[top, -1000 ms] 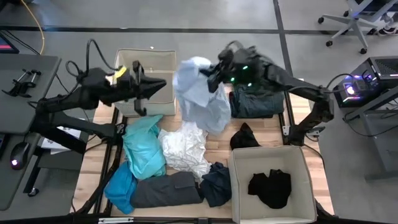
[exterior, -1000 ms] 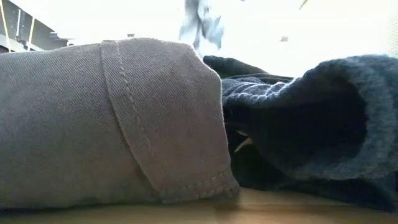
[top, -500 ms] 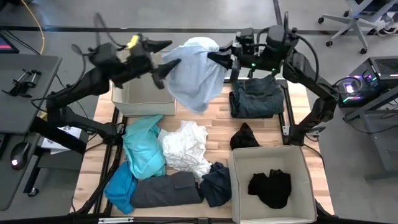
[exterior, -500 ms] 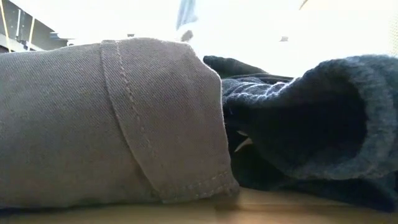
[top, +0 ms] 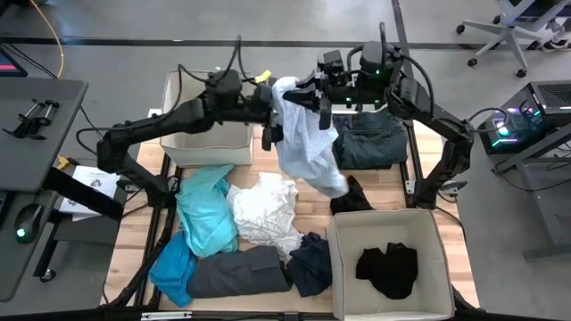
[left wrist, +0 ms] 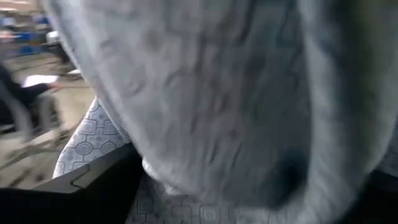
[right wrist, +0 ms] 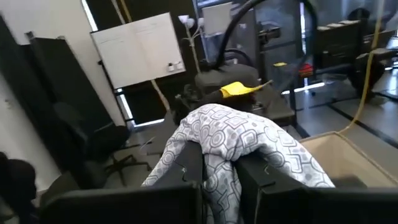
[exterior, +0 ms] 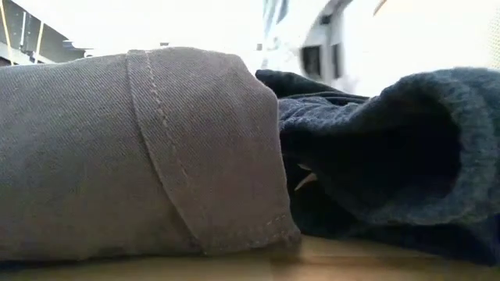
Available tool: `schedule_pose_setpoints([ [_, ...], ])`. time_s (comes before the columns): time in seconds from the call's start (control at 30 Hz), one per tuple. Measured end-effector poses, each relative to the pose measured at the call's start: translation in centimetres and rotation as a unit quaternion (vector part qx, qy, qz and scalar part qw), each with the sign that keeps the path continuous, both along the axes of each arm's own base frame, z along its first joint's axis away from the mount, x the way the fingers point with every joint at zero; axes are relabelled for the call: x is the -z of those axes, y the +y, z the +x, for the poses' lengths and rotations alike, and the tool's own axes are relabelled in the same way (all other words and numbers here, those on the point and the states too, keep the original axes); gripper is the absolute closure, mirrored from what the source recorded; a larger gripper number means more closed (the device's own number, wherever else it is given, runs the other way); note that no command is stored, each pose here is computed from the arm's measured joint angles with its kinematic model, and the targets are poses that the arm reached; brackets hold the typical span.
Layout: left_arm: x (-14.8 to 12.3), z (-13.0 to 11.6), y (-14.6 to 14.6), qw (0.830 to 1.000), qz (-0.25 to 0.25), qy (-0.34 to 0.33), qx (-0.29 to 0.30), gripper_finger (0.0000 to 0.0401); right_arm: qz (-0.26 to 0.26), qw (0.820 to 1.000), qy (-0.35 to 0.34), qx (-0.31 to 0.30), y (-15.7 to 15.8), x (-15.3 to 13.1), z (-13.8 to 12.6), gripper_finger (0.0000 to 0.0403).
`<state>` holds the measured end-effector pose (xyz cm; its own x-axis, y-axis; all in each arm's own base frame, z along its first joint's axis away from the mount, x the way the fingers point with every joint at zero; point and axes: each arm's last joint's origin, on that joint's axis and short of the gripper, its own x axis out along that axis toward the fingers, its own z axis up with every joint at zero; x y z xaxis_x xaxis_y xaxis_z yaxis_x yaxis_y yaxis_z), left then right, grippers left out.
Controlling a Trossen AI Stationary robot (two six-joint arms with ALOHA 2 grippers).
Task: Sort clothes
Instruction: Put the light blue shirt into the top laundry organizer
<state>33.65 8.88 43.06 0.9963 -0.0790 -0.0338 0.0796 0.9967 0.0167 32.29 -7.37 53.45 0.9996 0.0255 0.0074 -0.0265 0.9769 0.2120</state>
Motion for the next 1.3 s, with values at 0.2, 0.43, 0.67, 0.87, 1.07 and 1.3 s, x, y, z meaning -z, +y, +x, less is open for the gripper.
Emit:
schedule_pose_setpoints([
  [0.2,-0.3,0.4,-1.3,0.999,-0.004,-0.016,0.033,0.0140,-0.002,1.000,-0.005,-0.020,0.4,-0.1,0.1,0.0365],
  [0.43,-1.7,-1.2,-2.1,0.998,-0.015,-0.031,0.045,0.0374,0.012,1.000,0.013,-0.013,0.3,0.2,0.1,0.0321],
  [0.67,-4.8,-5.0,-2.9,0.997,-0.009,-0.080,0.019,0.0398,0.040,0.999,0.018,-0.005,0.3,-0.3,-1.3,0.0239],
  [0.87,-7.4,-9.2,-3.4,0.989,0.033,-0.124,-0.072,0.0400,0.018,1.000,0.006,-0.012,1.2,-1.6,-3.6,0.0184],
  [1.07,-9.4,-13.0,-3.7,0.969,0.068,-0.167,-0.166,0.0400,0.043,0.997,0.037,0.057,1.8,-2.1,-6.5,0.0178],
  [1.3,-13.8,-16.4,-2.6,0.915,0.187,-0.188,-0.304,0.0401,0.025,0.988,0.075,0.130,2.8,-1.7,-7.8,0.0179],
])
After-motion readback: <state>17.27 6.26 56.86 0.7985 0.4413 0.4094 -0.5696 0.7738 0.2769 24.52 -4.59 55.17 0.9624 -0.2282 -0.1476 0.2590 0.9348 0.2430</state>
